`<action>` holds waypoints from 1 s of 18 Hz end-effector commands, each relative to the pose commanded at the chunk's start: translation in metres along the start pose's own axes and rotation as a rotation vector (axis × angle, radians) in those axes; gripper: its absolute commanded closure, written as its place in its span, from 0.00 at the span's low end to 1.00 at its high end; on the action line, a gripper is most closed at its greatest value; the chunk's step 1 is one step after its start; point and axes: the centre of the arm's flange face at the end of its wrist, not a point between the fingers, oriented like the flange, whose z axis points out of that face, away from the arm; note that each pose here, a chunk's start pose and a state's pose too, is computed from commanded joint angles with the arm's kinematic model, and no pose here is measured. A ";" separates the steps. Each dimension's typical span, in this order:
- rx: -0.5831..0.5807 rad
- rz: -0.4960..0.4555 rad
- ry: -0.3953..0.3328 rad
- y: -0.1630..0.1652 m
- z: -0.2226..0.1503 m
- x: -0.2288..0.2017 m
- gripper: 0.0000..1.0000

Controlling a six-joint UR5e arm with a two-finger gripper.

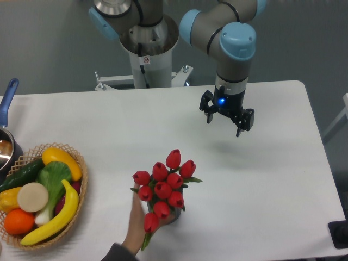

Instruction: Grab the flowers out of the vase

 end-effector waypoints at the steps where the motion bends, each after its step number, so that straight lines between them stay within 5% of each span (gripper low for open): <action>1: 0.001 0.001 0.002 0.000 0.002 0.001 0.00; 6: 0.036 0.011 -0.002 -0.003 0.003 0.002 0.00; 18: 0.536 -0.030 0.100 -0.047 0.020 -0.027 0.00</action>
